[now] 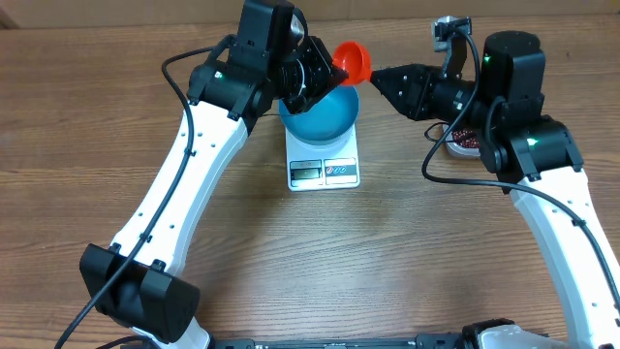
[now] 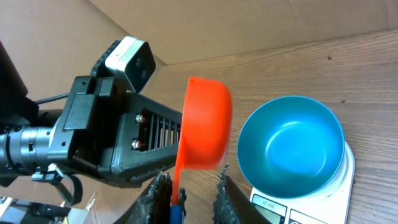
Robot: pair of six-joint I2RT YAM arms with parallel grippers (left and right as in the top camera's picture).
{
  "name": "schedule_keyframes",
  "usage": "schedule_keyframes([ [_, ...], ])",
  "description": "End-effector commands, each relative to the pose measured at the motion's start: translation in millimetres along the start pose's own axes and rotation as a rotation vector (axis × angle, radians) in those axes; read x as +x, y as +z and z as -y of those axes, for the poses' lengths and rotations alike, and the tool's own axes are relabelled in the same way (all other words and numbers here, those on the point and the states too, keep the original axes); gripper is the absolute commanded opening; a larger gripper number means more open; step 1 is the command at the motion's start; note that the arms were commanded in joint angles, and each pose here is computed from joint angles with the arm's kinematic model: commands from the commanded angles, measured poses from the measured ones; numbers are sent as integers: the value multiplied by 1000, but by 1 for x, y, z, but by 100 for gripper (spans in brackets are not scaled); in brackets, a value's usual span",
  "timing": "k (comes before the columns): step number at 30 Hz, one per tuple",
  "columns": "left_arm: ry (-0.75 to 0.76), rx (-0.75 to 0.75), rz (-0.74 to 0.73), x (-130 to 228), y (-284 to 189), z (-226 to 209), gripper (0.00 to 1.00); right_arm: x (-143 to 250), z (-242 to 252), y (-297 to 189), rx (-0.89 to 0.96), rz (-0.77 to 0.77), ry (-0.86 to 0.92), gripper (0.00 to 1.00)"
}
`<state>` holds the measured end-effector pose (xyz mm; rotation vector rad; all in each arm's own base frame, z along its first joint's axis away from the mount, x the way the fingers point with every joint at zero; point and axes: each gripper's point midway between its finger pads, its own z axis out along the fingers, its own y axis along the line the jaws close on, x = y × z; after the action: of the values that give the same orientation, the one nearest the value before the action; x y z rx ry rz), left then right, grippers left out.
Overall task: Scoop item into bowl and weigh 150g on scale
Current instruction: 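Grasp the scoop's blue handle with the right gripper above the bowl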
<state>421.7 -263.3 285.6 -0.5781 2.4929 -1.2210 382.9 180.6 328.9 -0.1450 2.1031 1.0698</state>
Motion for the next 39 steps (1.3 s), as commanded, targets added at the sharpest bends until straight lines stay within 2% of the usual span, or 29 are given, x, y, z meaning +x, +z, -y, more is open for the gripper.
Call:
schedule_keyframes([
  [1, -4, 4, -27, 7, 2, 2, 4, -6, -3, 1, 1, 20, -12, 22],
  [14, -5, 1, -20, 5, 2, 1, 5, -3, -4, 1, -8, 9, -8, 8],
  [17, -5, -7, -5, 3, 2, 0, 17, -2, -3, 1, -5, 5, -4, 4],
  [22, -6, -35, 50, -8, 1, -6, 43, -2, -3, 1, -4, 5, -4, 4],
  [24, 17, -65, 103, -19, -1, -11, 50, -1, -2, 1, 1, 2, -1, 4],
  [25, 55, -93, 148, -28, -3, -16, 55, 0, -1, 1, 5, -2, 0, 4],
  [29, 218, -161, 239, -51, -10, -26, 58, 2, 12, 0, 70, -2, 21, 4],
  [33, 515, -184, 266, -69, -19, -24, 61, 6, 24, -2, 137, -6, 34, 4],
  [36, 696, -223, 265, -79, -28, -30, 71, 5, 31, -4, 157, -7, 20, 4],
  [39, 814, -293, 226, -85, -36, -49, 68, 4, 38, -9, 176, -3, 36, 4],
])
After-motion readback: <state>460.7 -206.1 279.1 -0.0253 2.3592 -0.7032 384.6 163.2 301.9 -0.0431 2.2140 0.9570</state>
